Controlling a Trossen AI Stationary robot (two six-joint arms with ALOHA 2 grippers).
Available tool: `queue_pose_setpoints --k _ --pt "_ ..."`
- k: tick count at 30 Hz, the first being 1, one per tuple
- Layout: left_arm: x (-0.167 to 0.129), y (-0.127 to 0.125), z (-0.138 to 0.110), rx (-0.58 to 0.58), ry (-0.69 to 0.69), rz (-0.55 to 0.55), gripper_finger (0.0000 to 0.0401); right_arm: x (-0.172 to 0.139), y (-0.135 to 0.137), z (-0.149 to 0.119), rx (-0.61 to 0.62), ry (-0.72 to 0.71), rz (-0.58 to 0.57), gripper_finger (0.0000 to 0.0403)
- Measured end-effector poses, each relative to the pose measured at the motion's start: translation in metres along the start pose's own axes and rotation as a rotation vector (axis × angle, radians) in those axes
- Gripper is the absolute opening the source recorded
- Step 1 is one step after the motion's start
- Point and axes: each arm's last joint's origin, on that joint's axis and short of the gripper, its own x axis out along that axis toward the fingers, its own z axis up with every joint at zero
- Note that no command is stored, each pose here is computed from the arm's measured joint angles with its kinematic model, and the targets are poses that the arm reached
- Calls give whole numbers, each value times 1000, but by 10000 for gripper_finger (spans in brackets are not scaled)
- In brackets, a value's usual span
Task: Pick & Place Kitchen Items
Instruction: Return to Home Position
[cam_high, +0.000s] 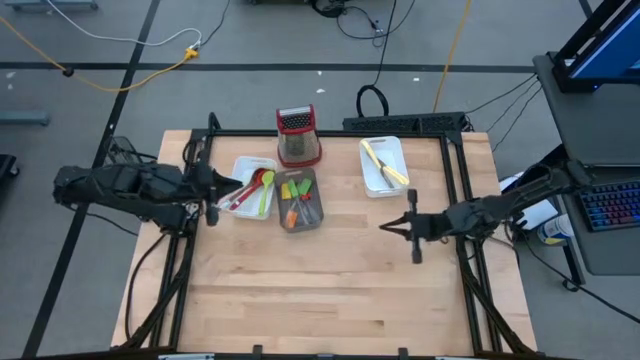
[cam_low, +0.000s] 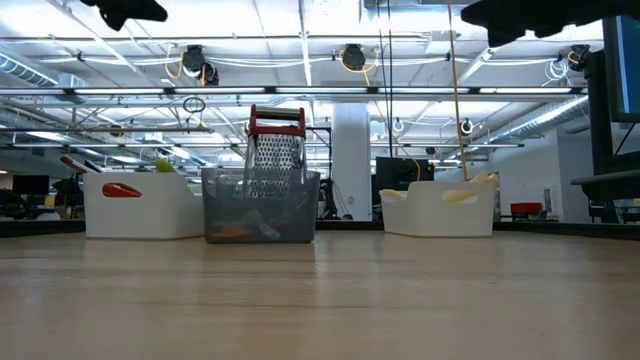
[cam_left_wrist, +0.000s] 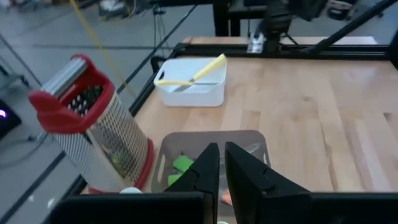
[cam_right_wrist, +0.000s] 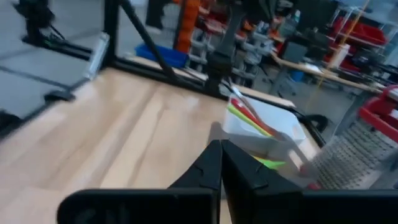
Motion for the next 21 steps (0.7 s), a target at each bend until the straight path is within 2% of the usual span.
queue_pose_setpoints --k 7,10,16,21 --pt "-8 -3 -1 138 -35 -83 33 -23 -15 -20 56 -59 -60 1" --pt "-8 -4 -9 165 -43 -100 33 -31 -18 -33 62 -66 -86 0" --pt "-1 -7 -43 151 -93 -126 33 -43 -19 -57 89 -110 -92 0" --pt "1 -6 -71 126 -158 -131 33 -52 -18 -66 115 -164 -90 0"
